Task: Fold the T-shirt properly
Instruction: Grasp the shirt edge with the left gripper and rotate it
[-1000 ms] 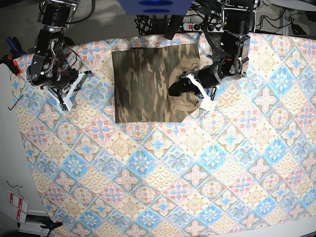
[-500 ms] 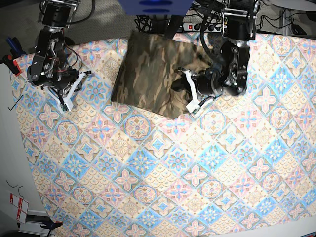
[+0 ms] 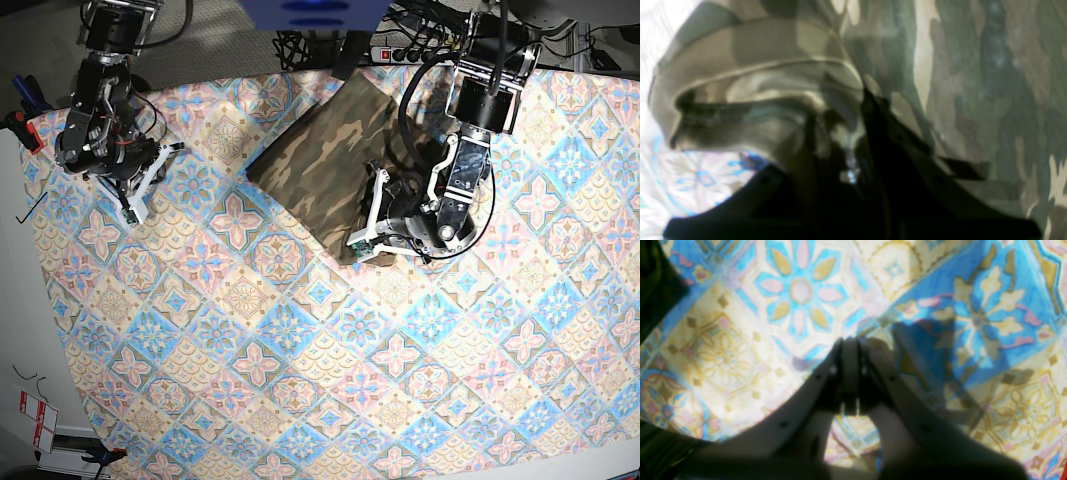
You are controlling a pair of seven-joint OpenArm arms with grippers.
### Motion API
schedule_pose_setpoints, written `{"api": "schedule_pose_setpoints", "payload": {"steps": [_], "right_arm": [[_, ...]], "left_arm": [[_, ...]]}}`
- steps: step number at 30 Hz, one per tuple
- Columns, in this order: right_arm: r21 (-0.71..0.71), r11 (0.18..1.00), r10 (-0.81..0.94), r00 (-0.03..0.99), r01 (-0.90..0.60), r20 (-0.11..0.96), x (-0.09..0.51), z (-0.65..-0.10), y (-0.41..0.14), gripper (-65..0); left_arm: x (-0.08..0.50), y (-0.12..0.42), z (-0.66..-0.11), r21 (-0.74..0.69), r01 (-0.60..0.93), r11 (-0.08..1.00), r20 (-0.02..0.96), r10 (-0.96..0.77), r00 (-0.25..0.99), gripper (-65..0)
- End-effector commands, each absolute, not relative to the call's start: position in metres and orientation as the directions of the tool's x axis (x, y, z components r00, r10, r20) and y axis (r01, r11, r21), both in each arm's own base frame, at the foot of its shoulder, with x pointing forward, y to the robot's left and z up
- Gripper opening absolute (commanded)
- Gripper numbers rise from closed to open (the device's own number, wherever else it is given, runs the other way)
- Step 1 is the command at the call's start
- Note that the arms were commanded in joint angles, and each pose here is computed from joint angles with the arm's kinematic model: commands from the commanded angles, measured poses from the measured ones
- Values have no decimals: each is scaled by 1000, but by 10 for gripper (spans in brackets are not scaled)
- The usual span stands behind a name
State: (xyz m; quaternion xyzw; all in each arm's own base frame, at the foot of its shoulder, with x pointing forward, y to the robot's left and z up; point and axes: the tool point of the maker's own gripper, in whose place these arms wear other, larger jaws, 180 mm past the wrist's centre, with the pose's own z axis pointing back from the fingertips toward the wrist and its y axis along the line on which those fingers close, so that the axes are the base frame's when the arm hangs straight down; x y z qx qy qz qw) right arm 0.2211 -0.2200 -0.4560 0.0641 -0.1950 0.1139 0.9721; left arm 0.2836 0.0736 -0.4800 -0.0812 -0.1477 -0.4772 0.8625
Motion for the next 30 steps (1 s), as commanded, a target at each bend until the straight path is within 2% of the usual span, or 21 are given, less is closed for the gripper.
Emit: {"api": "schedule_pose_setpoints", "payload": {"steps": [1,7,14,23,30], "right_arm": [[66,965,201,880,-253,430,232,-447,-224,-650],[66,965,201,881,-253,429,231,-447,-224,-650],[65,965,202,881,-253,428,231,-447,-224,-650],[64,967,198,881,-248,429,231,-447,-225,-650],[98,968,172,899,-229,402,224,-462,-224,-650]], "left_arm": [[289,109,-487,118,843,524,177,-847,502,-650],[316,101,-472,240,892,382,106,-924,367,-650],[331,75,-460,294,924,244,80,-970,230,-650],[312,16,-466,287,956,65,133,-991,27,-650],[296,-15,-469,304,950,-71,126,-985,-114,-650]]}}
